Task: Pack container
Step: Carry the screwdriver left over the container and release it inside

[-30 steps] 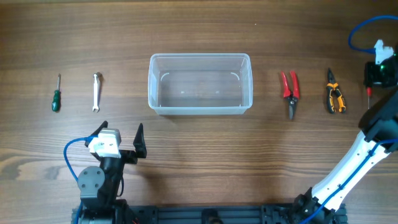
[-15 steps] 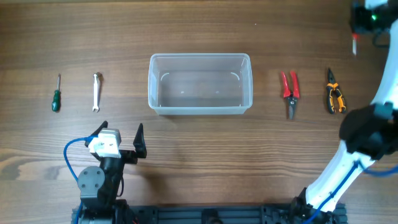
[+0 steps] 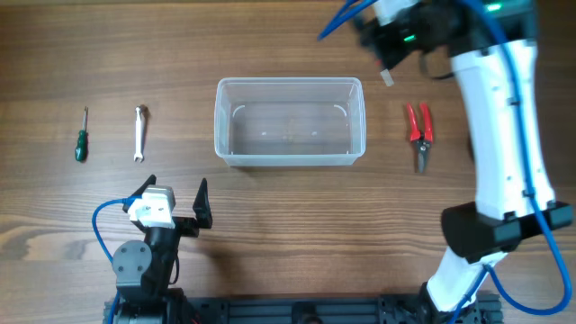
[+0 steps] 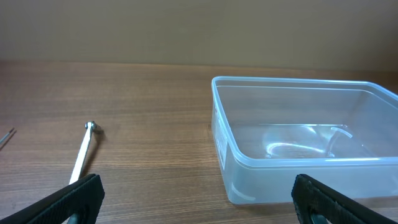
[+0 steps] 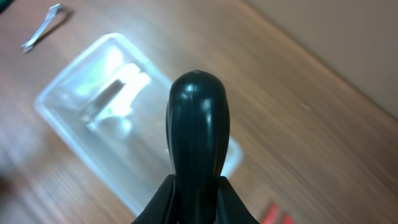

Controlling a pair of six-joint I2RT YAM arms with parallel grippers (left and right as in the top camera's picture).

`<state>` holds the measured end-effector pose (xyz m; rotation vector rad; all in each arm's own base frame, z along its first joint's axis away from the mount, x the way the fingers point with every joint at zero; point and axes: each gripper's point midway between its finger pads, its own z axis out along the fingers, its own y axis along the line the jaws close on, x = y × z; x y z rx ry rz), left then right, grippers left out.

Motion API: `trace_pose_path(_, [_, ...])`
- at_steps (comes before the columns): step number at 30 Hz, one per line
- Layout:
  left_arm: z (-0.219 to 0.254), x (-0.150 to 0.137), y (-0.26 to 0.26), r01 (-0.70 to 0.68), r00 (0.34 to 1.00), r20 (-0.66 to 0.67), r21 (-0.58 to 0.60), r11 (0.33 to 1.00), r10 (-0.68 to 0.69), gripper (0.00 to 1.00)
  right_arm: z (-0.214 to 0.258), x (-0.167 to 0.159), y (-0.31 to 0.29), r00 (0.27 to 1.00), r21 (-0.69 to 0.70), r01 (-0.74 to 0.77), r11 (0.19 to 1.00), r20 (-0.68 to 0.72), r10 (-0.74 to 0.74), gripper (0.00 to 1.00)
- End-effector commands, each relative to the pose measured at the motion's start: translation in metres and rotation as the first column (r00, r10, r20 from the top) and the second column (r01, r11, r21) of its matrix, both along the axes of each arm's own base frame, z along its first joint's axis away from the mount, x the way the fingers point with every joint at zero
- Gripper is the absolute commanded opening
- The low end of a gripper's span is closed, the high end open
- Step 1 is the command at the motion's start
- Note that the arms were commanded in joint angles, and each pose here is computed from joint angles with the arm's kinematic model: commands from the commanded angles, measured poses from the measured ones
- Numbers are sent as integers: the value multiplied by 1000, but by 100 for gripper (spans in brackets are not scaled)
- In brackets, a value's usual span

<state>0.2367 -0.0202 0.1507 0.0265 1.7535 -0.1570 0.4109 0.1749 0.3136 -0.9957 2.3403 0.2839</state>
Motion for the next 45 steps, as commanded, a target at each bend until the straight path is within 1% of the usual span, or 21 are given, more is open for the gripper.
trace_pose_path(1, [-2, 0, -3, 18, 1000, 4, 14, 1000, -18, 100, -12, -22, 45, 991, -67, -131, 989, -2, 131, 11])
trace_pose_path(3, [-2, 0, -3, 18, 1000, 4, 14, 1000, -18, 100, -19, -31, 59, 980, -110, -196, 974, 0, 197, 14])
trace_pose_path(5, [-2, 0, -3, 18, 1000, 4, 14, 1000, -18, 100, -30, -38, 74, 964, -156, -264, 952, -3, 267, 15])
trace_pose_path(7, [-2, 0, -3, 18, 1000, 4, 14, 1000, -18, 100, -45, -39, 89, 947, -184, -317, 931, -7, 321, 15])
trace_pose_path(12, [-2, 0, -3, 18, 1000, 4, 14, 1000, -18, 100, -101, -32, 101, 930, -227, -367, 902, -96, 354, 14])
trace_pose_path(17, [-2, 0, -3, 18, 1000, 4, 14, 1000, -18, 100, -152, -28, 104, 908, -253, -410, 876, -204, 366, 14])
trace_pose_path(23, [-2, 0, -3, 18, 1000, 4, 14, 1000, -18, 100, -198, -27, 107, 885, -255, -434, 864, -303, 355, 14])
trace_pose_path(28, [-2, 0, -3, 18, 1000, 4, 15, 1000, -18, 100, -222, -31, 113, 860, -216, -454, 864, -359, 362, 14])
trace_pose_path(45, [-2, 0, -3, 18, 1000, 4, 14, 1000, -18, 100, -288, -30, 118, 834, -199, -428, 882, -462, 300, 15])
